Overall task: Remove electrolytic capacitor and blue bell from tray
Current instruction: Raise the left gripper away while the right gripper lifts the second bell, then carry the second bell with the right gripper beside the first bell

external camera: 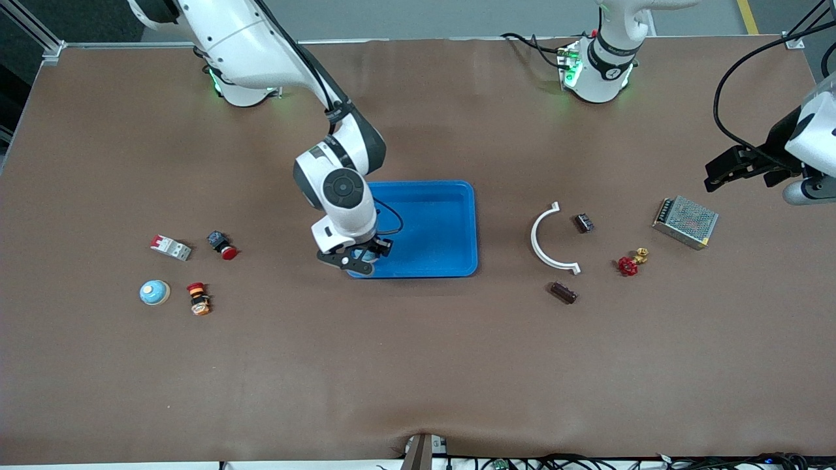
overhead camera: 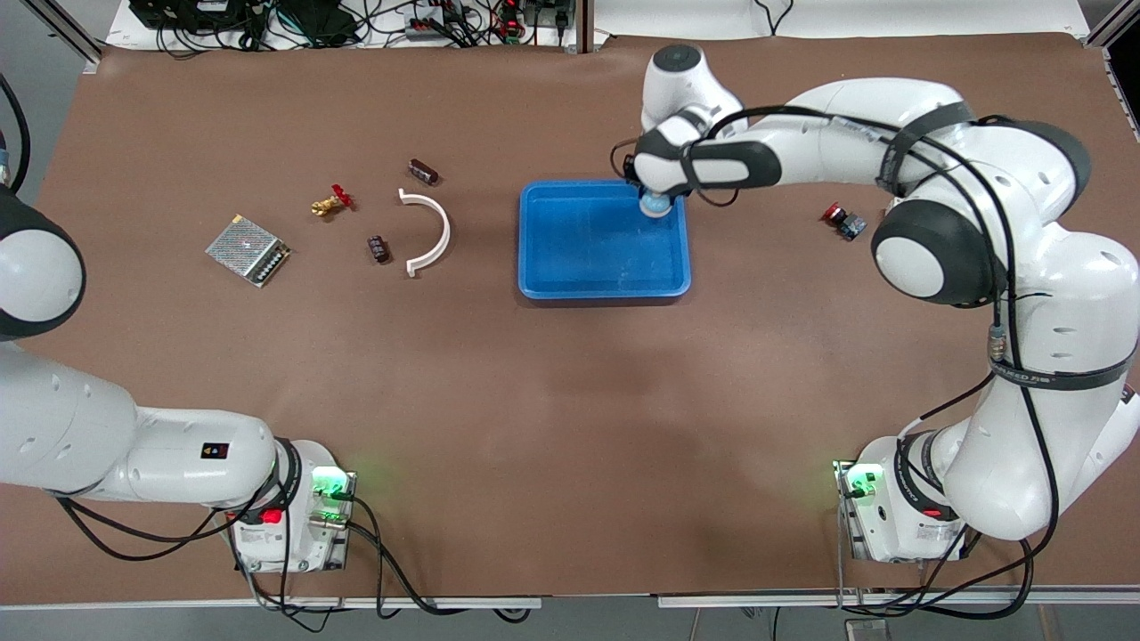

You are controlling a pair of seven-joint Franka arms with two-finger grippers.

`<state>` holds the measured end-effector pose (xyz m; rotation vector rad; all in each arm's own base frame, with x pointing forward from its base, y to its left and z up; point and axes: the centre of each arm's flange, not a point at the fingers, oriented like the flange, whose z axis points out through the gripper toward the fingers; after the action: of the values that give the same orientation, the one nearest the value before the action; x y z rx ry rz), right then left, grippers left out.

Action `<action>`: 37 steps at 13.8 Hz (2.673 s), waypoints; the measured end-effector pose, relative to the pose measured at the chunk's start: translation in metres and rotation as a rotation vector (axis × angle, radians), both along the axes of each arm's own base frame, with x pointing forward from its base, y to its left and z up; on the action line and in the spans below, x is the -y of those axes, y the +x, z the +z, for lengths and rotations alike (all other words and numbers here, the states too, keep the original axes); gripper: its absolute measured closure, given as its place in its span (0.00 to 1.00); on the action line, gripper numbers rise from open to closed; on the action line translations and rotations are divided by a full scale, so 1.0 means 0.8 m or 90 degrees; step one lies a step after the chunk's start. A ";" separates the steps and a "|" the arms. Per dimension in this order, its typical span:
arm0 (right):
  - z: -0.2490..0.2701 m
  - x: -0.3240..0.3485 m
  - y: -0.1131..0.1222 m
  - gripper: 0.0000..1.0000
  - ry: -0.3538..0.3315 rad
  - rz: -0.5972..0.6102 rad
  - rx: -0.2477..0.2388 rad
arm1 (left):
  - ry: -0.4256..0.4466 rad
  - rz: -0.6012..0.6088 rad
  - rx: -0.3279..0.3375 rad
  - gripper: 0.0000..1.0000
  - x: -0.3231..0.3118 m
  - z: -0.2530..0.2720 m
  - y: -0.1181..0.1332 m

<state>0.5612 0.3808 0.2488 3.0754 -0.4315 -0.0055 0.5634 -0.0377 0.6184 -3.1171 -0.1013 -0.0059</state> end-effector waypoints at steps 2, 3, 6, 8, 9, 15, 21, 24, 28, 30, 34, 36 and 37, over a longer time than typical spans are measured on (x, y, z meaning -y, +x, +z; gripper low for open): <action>0.030 0.042 0.023 0.37 -0.006 0.030 -0.013 | 0.000 0.000 -0.001 0.00 0.000 0.000 -0.001; 0.043 0.065 0.032 0.37 -0.009 0.048 -0.022 | 0.000 0.000 -0.002 0.00 0.000 0.000 -0.001; 0.077 0.137 0.058 0.37 -0.010 0.109 -0.039 | 0.000 -0.003 -0.003 0.00 0.004 0.000 -0.001; 0.084 0.191 0.069 0.37 -0.007 0.143 -0.047 | 0.000 -0.007 0.001 0.00 0.007 0.004 -0.002; 0.083 0.218 0.069 0.37 -0.005 0.153 -0.050 | 0.000 -0.008 0.003 0.00 0.009 0.006 -0.002; 0.070 0.345 0.019 0.37 0.010 0.227 -0.043 | -0.001 -0.008 -0.001 0.00 0.009 0.007 -0.004; 0.053 0.470 -0.048 0.37 0.021 0.289 -0.037 | 0.000 -0.005 -0.009 0.00 0.006 0.006 -0.006; 0.042 0.520 -0.076 0.37 0.026 0.313 -0.039 | 0.000 -0.005 -0.009 0.00 0.006 0.006 -0.006; 0.011 0.572 -0.114 0.37 0.025 0.329 -0.024 | 0.000 -0.006 -0.009 0.00 0.007 0.006 -0.006; -0.005 0.574 -0.130 0.37 0.019 0.329 -0.010 | 0.000 -0.009 -0.008 0.00 0.010 0.007 -0.006; -0.021 0.570 -0.148 0.37 0.014 0.331 0.003 | 0.000 -0.019 -0.004 0.00 0.010 0.011 -0.008; -0.024 0.569 -0.152 0.37 0.013 0.331 0.006 | 0.000 -0.026 -0.004 0.00 0.005 0.013 -0.009; -0.025 0.569 -0.152 0.37 0.012 0.332 0.009 | 0.000 -0.026 -0.004 0.00 0.002 0.013 -0.009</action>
<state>0.4393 -0.0741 0.2291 3.1031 0.3788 0.0260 0.5564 -0.0395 0.6288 -3.1187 -0.0375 0.0031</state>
